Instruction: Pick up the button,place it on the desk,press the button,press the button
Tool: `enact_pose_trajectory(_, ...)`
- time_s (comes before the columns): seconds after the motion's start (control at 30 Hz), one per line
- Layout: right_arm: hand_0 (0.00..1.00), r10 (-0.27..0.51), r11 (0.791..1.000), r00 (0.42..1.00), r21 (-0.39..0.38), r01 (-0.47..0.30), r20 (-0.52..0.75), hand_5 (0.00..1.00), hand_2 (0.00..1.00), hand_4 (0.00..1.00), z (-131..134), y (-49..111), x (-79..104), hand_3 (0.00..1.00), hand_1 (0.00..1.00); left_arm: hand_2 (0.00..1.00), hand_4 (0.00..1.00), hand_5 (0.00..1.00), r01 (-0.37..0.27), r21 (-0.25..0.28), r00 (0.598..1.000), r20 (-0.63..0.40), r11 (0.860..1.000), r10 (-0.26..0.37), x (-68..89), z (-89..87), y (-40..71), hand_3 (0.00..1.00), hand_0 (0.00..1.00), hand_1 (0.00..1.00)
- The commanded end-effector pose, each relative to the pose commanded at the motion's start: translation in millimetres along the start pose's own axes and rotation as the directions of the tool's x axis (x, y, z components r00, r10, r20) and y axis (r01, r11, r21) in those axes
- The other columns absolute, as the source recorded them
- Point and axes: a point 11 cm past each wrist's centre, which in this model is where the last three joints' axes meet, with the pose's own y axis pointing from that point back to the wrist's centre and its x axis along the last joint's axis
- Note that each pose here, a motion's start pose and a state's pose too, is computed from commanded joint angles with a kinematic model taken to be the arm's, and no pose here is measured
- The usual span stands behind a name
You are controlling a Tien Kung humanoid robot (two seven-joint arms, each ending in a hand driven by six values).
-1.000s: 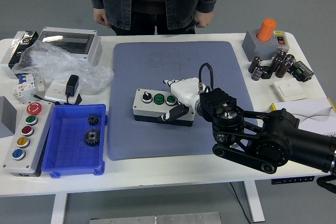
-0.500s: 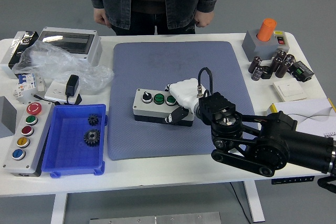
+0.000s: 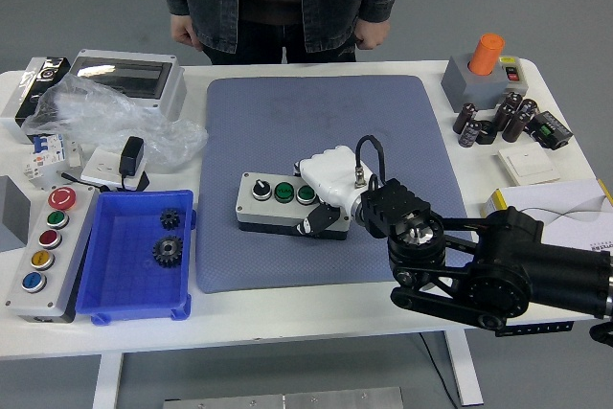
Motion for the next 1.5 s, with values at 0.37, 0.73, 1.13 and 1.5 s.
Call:
enact_pose_trajectory(0.37, 0.283, 0.112, 0.986, 0.992, 0.130, -0.104, -0.055, 0.041, 0.431, 0.558, 10, 5.1, 23.1, 0.380, 0.493, 0.694, 0.595, 0.437, -0.005, -0.006, 1.000, 0.001, 1.000, 0.005, 0.3, 1.4, 0.2, 0.670, 0.704, 0.736)
enact_pose_trajectory(0.73, 0.291, 0.124, 0.986, 0.989, 0.120, -0.114, -0.075, 0.040, 0.432, 0.549, 42, -0.2, 23.2, 0.379, 0.510, 0.694, 0.595, 0.442, -0.002, -0.002, 1.000, 0.001, 1.000, 0.002, -0.4, 0.0, -0.1, 0.671, 0.704, 0.736)
enact_pose_trajectory(1.13, 0.361, 0.109, 0.987, 0.989, 0.125, -0.097, -0.099, 0.038, 0.466, 0.547, 51, -3.1, 14.5, 0.375, 0.542, 0.695, 0.602, 0.449, -0.001, 0.000, 1.000, -0.001, 1.000, 0.001, -1.0, -0.1, -0.1, 0.671, 0.705, 0.737)
enact_pose_trajectory(1.5, 0.385, 0.086, 0.990, 0.988, 0.121, -0.071, -0.125, 0.038, 0.491, 0.553, 57, -7.1, 5.6, 0.379, 0.559, 0.694, 0.605, 0.451, -0.002, -0.003, 1.000, -0.001, 1.000, 0.002, -1.0, 0.3, -0.1, 0.672, 0.705, 0.737)
